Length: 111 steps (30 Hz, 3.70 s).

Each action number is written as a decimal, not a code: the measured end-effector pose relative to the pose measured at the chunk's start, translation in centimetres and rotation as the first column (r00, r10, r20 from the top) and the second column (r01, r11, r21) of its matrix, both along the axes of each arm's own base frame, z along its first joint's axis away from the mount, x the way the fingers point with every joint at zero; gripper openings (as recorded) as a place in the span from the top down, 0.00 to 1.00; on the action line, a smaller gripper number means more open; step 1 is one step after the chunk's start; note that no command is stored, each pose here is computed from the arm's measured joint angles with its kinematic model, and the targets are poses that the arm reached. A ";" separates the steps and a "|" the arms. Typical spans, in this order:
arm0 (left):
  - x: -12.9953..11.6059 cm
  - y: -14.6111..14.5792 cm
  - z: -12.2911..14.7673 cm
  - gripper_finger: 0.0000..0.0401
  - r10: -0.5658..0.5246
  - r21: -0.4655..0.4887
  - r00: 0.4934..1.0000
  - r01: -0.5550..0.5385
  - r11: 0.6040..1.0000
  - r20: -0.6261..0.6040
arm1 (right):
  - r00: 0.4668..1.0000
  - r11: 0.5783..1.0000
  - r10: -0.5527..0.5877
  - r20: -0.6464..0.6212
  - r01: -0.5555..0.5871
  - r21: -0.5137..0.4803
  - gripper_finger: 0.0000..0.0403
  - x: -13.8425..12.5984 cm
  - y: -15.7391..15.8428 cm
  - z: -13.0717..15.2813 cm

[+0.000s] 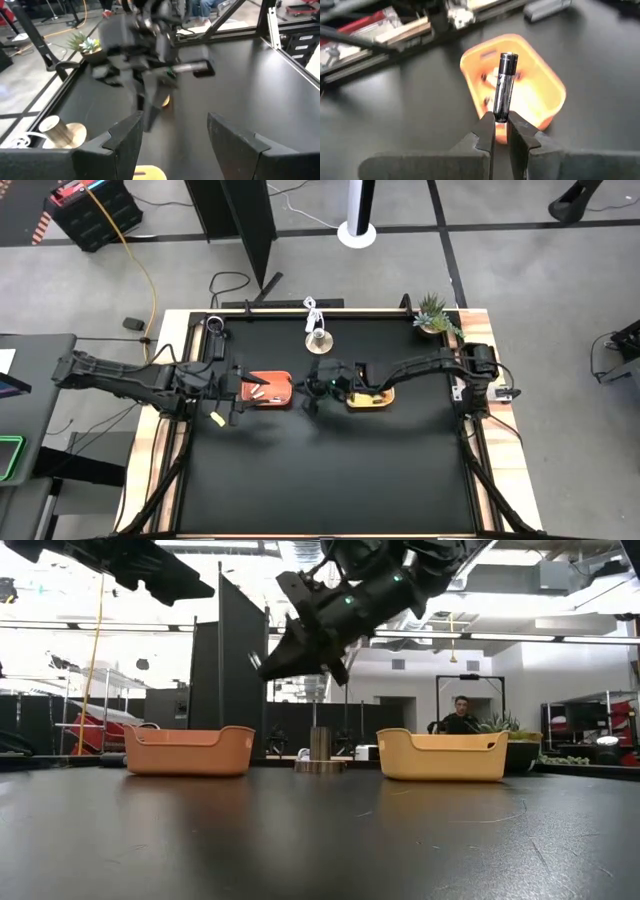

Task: Sort batteries
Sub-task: Put the silver battery into the orange bin, then adjust the bins

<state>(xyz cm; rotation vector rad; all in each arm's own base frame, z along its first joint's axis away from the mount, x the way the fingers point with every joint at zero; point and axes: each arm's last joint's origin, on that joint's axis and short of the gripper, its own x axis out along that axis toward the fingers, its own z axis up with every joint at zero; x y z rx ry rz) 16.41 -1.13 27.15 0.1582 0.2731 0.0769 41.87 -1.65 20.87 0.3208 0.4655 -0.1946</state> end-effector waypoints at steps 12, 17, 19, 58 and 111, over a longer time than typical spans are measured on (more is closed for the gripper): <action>-1.4 0.3 0.1 0.46 0.052 -0.001 0.997 -0.052 0.999 0.061 | 0.997 0.999 0.011 0.073 -0.008 -0.039 0.87 1.9 -0.5 0.0; -2.0 0.4 0.5 0.46 0.057 -0.020 0.994 -0.055 0.998 0.092 | 0.996 0.999 0.010 0.093 -0.006 -0.039 0.87 5.2 -0.6 -1.9; -2.2 0.4 0.4 0.46 0.059 -0.026 0.995 -0.058 0.998 0.078 | 0.997 0.999 0.012 0.073 -0.009 -0.050 0.87 6.1 -0.8 -2.3; -5.9 1.7 -3.3 0.98 0.505 -0.172 0.837 -0.540 0.824 -0.209 | 0.959 0.927 -0.272 -0.082 0.238 -0.289 0.97 -12.5 -0.7 2.0; -4.4 2.3 -13.5 1.00 0.559 -0.289 0.671 -0.728 0.622 -0.486 | 0.825 0.892 -0.444 -0.351 0.443 -0.085 0.99 -26.3 -1.4 -1.8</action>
